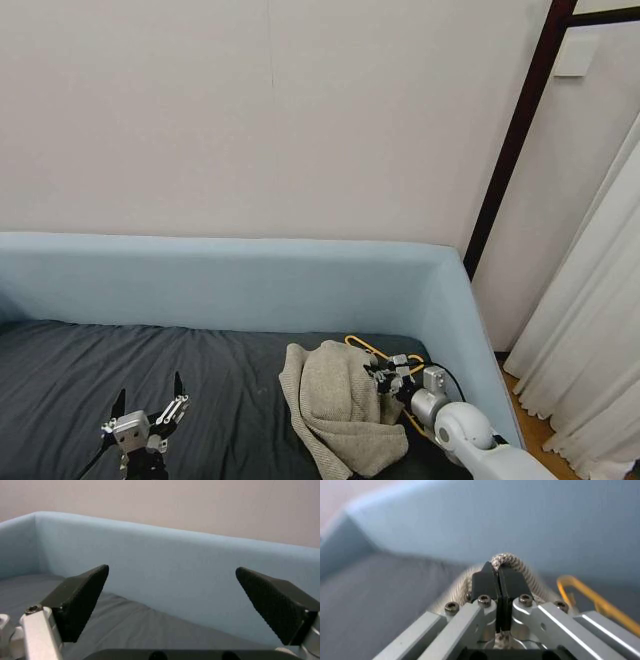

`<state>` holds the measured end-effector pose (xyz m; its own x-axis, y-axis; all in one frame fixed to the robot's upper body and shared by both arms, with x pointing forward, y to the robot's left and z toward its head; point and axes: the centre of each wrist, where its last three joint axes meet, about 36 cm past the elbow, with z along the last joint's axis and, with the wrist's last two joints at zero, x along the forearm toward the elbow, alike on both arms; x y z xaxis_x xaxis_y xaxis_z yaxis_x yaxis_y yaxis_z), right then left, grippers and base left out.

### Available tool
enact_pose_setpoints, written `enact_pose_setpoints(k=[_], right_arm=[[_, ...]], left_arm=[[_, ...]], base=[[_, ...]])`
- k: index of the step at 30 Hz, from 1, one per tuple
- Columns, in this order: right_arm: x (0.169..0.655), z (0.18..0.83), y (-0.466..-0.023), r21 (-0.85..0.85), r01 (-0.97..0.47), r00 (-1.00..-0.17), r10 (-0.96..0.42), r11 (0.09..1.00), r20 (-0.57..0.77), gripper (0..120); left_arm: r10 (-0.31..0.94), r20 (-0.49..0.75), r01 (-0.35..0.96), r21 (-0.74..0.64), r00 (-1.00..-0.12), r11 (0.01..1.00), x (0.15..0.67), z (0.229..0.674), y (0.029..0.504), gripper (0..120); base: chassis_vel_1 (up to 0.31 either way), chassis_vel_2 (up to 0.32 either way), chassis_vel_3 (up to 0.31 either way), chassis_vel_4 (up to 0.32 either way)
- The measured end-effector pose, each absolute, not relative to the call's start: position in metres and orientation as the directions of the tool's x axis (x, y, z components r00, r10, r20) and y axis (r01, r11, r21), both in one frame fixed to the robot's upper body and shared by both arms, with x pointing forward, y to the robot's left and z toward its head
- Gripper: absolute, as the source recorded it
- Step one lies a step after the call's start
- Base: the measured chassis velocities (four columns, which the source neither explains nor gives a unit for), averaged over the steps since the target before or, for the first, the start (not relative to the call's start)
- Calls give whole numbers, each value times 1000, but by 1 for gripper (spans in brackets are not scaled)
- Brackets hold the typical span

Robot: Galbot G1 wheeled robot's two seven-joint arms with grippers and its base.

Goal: Pick up the clothes from the sofa and hang them on the clothes hanger.

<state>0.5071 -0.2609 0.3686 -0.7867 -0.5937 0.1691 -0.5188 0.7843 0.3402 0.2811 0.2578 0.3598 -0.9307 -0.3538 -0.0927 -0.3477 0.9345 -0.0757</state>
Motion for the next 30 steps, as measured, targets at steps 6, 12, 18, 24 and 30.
enact_pose_setpoints(k=[6,12,18,24,30], right_arm=[[524,464,-278,369,-585,-787,-616,723,-42,0],[527,541,-296,315,-649,-758,-621,692,-197,0],[536,601,-315,264,-665,-746,-607,699,-273,0],[554,668,-339,196,-657,-742,-578,728,-339,0],[565,744,-339,135,-672,-707,-577,728,-408,0]], left_arm=[[-356,-98,-349,-83,-929,934,282,362,256,100],[-361,-110,-353,-88,-926,932,280,368,257,100],[-364,-122,-355,-91,-923,931,277,376,257,100],[-368,-130,-358,-92,-921,929,275,381,260,100],[-374,-132,-363,-100,-918,926,276,384,263,100]], base=[[0,0,0,0],[0,0,0,0],[0,0,0,0],[0,0,0,0],[0,0,0,0]])
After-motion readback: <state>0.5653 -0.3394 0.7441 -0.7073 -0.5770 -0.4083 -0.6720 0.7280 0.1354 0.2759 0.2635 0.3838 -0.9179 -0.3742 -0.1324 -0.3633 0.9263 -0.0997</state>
